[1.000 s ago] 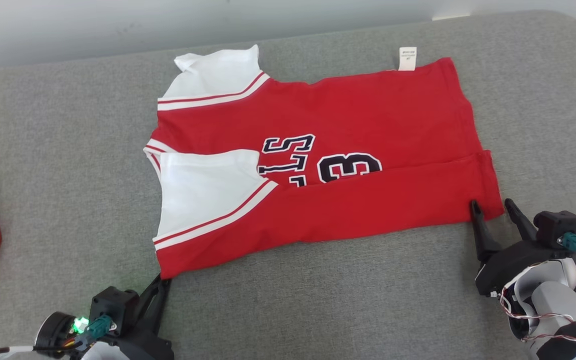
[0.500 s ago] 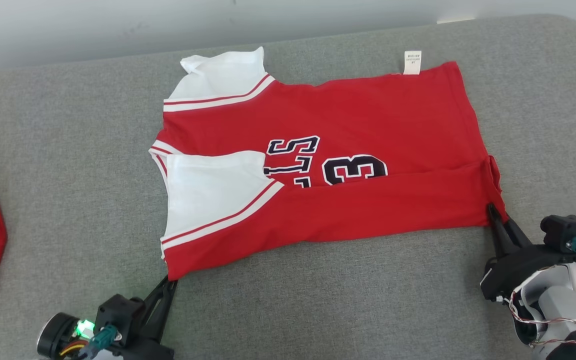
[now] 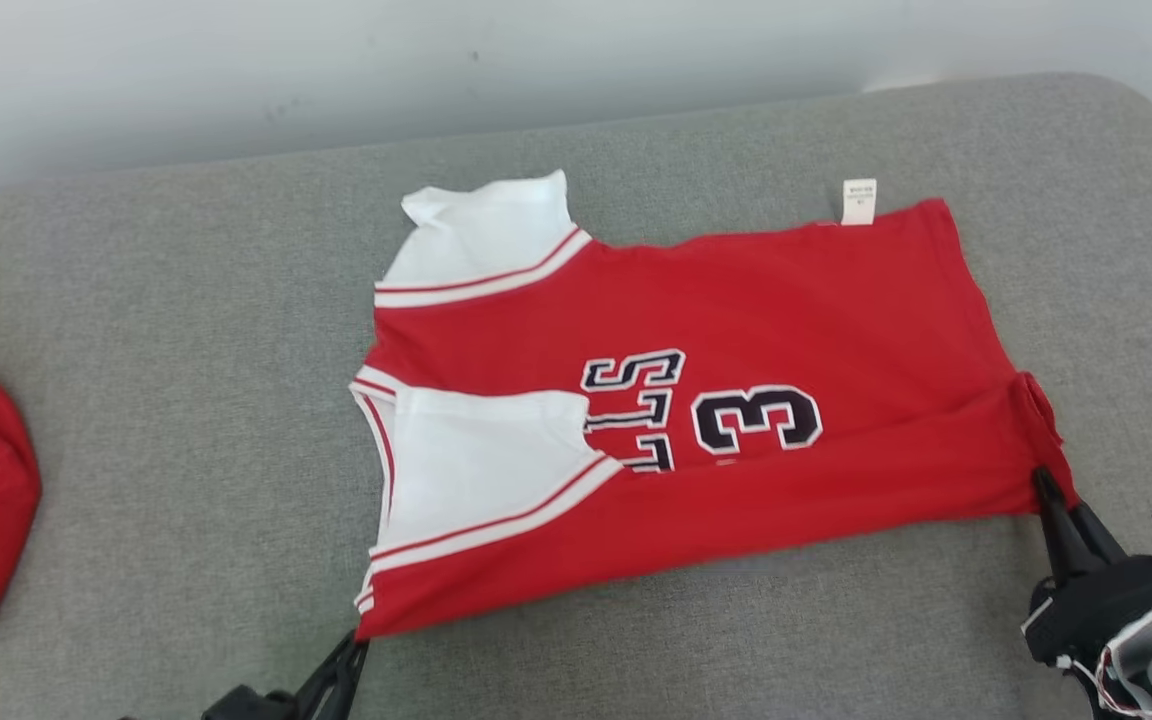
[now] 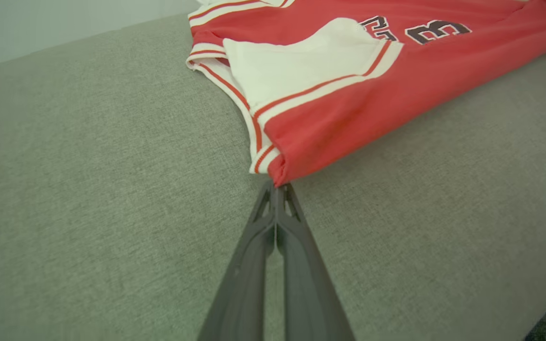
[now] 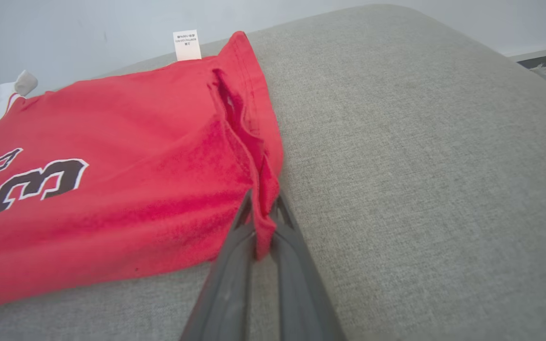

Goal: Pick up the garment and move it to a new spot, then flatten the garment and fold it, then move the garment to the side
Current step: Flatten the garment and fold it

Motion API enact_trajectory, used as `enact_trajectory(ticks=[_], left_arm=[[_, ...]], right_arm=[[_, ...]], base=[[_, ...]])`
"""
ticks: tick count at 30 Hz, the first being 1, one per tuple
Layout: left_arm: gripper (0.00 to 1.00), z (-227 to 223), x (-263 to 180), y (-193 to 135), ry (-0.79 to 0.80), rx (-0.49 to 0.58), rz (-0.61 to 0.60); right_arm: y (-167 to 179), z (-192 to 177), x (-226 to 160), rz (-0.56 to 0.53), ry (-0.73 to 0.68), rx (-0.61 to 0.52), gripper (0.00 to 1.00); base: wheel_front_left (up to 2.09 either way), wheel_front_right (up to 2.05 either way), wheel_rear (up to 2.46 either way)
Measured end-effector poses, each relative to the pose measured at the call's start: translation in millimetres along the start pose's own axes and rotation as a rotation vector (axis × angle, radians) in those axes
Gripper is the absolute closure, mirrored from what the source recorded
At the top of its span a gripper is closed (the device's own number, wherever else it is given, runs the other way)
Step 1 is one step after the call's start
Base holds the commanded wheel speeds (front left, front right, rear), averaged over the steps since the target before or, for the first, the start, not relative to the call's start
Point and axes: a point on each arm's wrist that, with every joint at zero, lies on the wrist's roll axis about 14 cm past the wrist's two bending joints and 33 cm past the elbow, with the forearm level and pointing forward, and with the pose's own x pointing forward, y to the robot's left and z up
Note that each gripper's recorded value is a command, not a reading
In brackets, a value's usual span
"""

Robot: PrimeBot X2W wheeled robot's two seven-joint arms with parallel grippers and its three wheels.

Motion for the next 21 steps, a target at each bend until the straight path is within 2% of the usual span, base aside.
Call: enact_trajectory(ticks=[9, 16, 17, 18, 19, 20, 21], left_arm=[[1.00, -10.2, -26.1, -17.5, 0.059, -0.044, -0.035], [1.00, -23.2, -26.1, -22.0, 0.084, -0.060, -0.040], [1.00, -25.5, -25.8, -21.6, 0.087, -0.058, -0.039], [1.00, -27.4, -25.5, -21.0, 0.091, -0.056, -0.037], [1.00, -28.0, -25.1, -21.0, 0.088, -0.056, -0.035], [0.96, -28.7, -24.2, -21.4, 0.089, -0.054, -0.036], [0.70, -28.9, -23.6, -21.0, 0.087, -0.052, -0.034]], right_arm=[[1.2, -14.5, -17.8, 0.028, 0.046, 0.024, 1.00], [-2.9, -22.0, -22.1, 0.025, 0.074, 0.020, 1.00], [-3.3, -22.9, -22.6, 0.023, 0.077, 0.020, 0.98], [-4.6, -23.7, -23.3, 0.019, 0.080, 0.019, 0.71], [-5.5, -24.2, -23.9, 0.016, 0.082, 0.018, 0.04], [-7.1, -24.2, -24.3, 0.011, 0.082, 0.016, 0.00], [-9.2, -23.5, -24.6, 0.006, 0.081, 0.006, 0.00]], base=[[0.00, 0.00, 0.00], [0.00, 0.00, 0.00], [0.00, 0.00, 0.00], [0.00, 0.00, 0.00], [0.00, 0.00, 0.00], [0.00, 0.00, 0.00], [0.00, 0.00, 0.00]])
